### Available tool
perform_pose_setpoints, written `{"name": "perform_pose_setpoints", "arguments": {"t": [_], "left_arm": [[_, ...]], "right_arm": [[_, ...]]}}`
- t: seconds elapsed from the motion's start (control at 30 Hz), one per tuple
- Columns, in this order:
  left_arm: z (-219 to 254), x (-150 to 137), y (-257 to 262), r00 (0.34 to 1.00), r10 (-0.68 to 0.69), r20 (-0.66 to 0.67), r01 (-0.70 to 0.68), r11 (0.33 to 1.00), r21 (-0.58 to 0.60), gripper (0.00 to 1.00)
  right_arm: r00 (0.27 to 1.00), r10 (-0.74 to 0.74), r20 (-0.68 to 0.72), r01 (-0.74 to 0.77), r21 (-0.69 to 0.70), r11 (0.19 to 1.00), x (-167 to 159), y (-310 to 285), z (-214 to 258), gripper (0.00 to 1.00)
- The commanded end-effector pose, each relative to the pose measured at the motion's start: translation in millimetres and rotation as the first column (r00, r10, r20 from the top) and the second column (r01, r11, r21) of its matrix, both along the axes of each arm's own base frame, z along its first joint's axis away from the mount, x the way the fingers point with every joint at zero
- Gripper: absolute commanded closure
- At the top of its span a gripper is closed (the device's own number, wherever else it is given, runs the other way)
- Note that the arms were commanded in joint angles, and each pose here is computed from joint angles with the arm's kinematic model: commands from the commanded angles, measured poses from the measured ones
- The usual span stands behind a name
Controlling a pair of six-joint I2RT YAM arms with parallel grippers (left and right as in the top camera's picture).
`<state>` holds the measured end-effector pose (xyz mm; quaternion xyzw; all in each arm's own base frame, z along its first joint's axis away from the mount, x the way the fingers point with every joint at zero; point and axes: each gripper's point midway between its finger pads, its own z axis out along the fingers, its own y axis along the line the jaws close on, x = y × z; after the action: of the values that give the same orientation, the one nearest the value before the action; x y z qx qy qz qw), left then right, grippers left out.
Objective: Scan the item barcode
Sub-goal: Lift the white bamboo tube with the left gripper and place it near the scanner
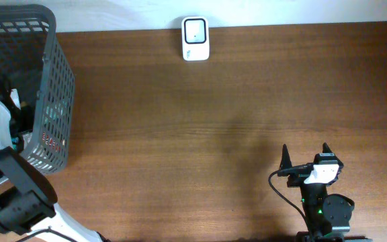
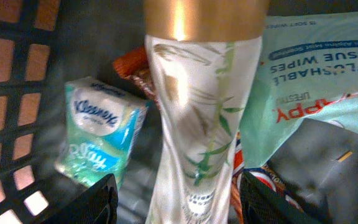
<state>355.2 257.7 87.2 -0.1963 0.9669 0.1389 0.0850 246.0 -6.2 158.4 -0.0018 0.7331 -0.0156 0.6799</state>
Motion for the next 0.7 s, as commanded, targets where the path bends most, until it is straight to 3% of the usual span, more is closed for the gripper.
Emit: {"name": "perform_pose_setpoints", "arguments": {"t": [0.0, 0.07, 0.1, 0.17, 0.2, 0.23, 0.33, 0.43, 0.6, 0.67], "left_arm": [[-30.9, 0.7, -8.2, 0.999, -0.008, -0.031, 0.005, 0.997, -0.081, 0.39], [-38.3, 0.3, -9.7, 0.999, -0.009, -0.042, 0.005, 0.995, -0.095, 0.41], [-41.5, 0.0, -9.8, 0.999, -0.009, -0.049, 0.004, 0.995, -0.099, 0.55], [-41.6, 0.2, -9.4, 0.999, -0.009, -0.048, 0.004, 0.995, -0.098, 0.67], [-41.4, 0.7, -9.2, 0.999, -0.009, -0.046, 0.005, 0.995, -0.096, 0.79], [-41.1, 1.1, -8.4, 0.999, -0.008, -0.045, 0.004, 0.996, -0.092, 0.97], [-6.5, 24.0, 5.4, 0.997, 0.045, 0.056, -0.043, 0.998, -0.047, 1.0], [78.0, 54.6, 20.3, 0.935, 0.195, 0.296, -0.195, 0.98, -0.028, 1.0], [237.6, 89.2, -13.5, 0.73, 0.056, 0.682, -0.014, 0.998, -0.066, 1.0], [301.3, 88.3, -45.5, 0.588, 0.043, 0.807, 0.08, 0.991, -0.111, 1.0]], "right_arm": [[1.0, -0.012, -0.003, 0.012, 0.008, 1.0, -0.1, -2.3, -2.8, 0.01], [1.0, -0.012, -0.003, 0.012, 0.008, 1.0, -0.1, -2.3, -2.7, 0.01], [1.0, -0.012, -0.003, 0.012, 0.008, 1.0, -0.1, -2.3, -2.8, 0.01], [1.0, -0.012, -0.003, 0.012, 0.008, 1.0, -0.1, -2.3, -2.7, 0.01], [1.0, -0.012, -0.003, 0.012, 0.008, 1.0, -0.1, -2.3, -2.8, 0.01], [1.0, -0.012, -0.003, 0.012, 0.008, 1.0, -0.1, -2.3, -2.8, 0.01], [1.0, -0.012, -0.003, 0.012, 0.008, 1.0, -0.1, -2.3, -2.7, 0.01], [1.0, -0.012, -0.003, 0.012, 0.008, 1.0, -0.1, -2.3, -2.8, 0.01], [1.0, -0.012, -0.003, 0.012, 0.008, 1.0, -0.1, -2.3, -2.7, 0.01], [1.0, -0.012, -0.003, 0.012, 0.008, 1.0, -0.1, -2.3, -2.7, 0.01]]}}
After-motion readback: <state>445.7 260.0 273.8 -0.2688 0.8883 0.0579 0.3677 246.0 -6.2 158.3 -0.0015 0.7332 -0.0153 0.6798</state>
